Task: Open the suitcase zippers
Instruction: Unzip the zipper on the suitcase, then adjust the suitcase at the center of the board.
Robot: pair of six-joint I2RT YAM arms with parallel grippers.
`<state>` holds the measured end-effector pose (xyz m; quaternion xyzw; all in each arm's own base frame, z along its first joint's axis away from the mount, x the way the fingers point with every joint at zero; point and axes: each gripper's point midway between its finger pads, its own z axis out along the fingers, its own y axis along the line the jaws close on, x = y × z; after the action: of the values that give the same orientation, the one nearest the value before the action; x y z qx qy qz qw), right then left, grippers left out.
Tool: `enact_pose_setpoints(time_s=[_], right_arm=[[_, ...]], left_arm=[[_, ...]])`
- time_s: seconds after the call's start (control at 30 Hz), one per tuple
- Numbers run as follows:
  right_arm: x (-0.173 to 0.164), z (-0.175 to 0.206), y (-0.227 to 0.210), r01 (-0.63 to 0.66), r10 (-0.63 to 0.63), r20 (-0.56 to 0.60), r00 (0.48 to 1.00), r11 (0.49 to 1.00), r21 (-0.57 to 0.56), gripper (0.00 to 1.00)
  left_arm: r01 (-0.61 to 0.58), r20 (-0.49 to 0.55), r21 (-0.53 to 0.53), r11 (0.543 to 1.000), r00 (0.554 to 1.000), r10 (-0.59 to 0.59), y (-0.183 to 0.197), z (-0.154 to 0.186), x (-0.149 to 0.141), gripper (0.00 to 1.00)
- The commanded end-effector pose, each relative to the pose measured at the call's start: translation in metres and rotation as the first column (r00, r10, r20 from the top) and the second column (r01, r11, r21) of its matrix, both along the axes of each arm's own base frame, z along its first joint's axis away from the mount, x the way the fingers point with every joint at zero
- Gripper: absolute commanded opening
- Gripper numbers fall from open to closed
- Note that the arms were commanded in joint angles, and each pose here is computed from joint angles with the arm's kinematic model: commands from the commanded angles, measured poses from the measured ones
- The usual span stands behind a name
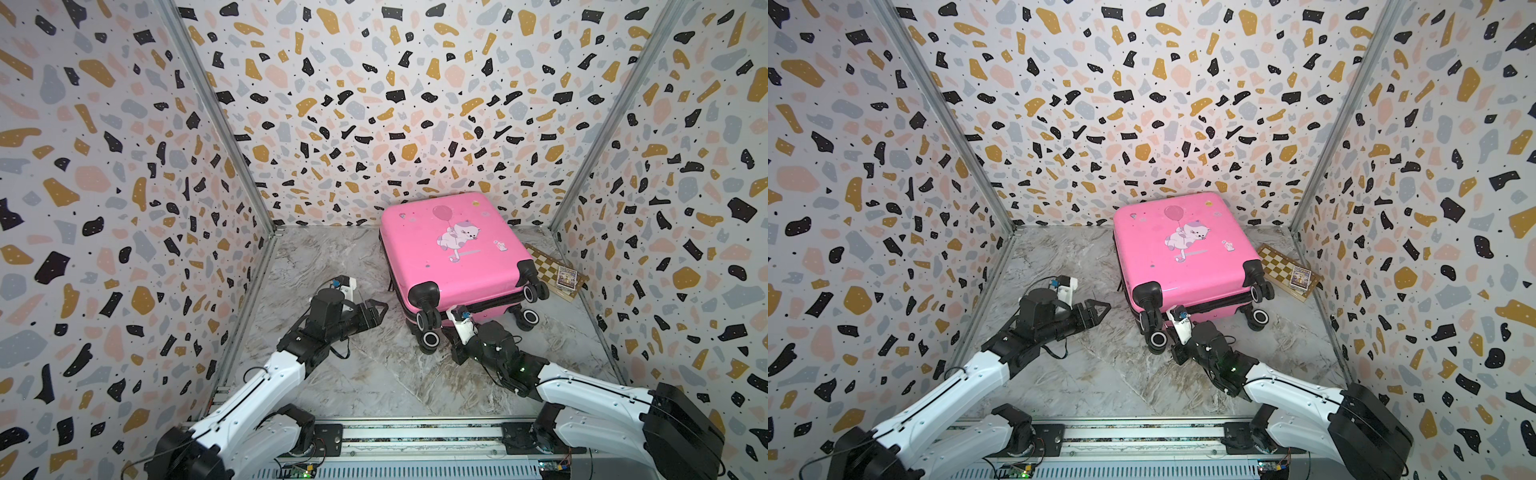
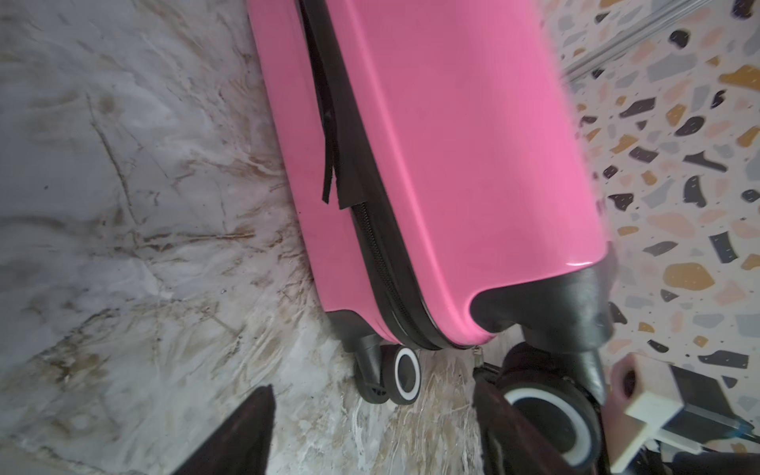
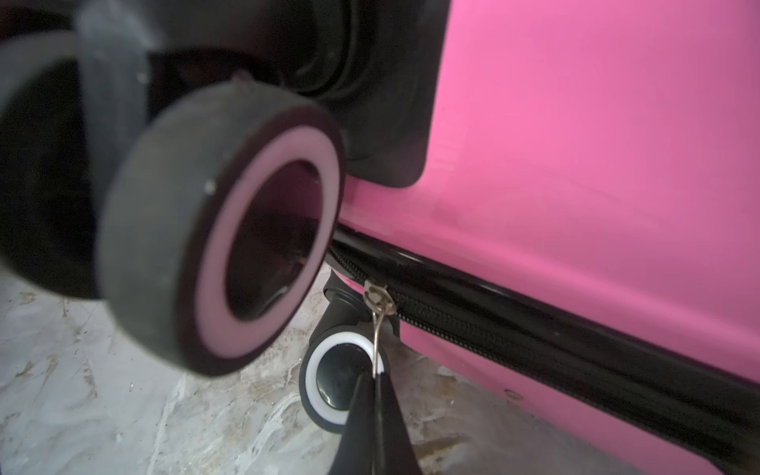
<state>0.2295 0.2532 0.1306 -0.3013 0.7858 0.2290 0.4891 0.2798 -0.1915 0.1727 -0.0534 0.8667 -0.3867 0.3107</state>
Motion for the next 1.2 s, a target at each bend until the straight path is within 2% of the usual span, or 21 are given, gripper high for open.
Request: enact_pose_setpoints(time_s=[0.0, 0.03, 0.17, 0.33, 0.87, 1.17], right_arm=[[-0.008, 0.016, 0.012, -0.048, 0.046, 0.045, 0.998, 0.998, 0.039, 0.0], [-0.01, 0.017, 0.014, -0.054, 0.052, 0.054, 0.997, 0.998, 0.037, 0.0], [-0.016, 0.023, 0.025, -0.076, 0.073, 0.087, 0.994, 0.997, 0.026, 0.0], [-0.022, 0.028, 0.039, -0.101, 0.099, 0.113, 0.989, 0.995, 0.013, 0.0], [-0.038, 0.027, 0.084, -0.114, 0.112, 0.129, 0.985, 0.994, 0.003, 0.0], [-0.034, 0.022, 0.104, -0.027, 0.024, 0.113, 0.993, 0.999, 0.022, 0.0]], left_arm=[[0.104, 0.006, -0.058, 0.993, 0.995, -0.104, -0.021, 0.008, 0.016, 0.61], [0.104, -0.007, -0.063, 0.993, 0.995, -0.104, -0.023, 0.003, 0.022, 0.56], [0.121, -0.036, -0.123, 0.985, 0.991, -0.126, -0.039, -0.011, 0.041, 0.5], [0.16, -0.065, -0.187, 0.969, 0.982, -0.175, -0.057, -0.024, 0.05, 0.41], [0.257, -0.108, -0.178, 0.95, 0.954, -0.279, -0.098, -0.058, 0.021, 0.36], [0.275, -0.105, -0.181, 0.944, 0.949, -0.296, -0.098, -0.071, 0.007, 0.36]])
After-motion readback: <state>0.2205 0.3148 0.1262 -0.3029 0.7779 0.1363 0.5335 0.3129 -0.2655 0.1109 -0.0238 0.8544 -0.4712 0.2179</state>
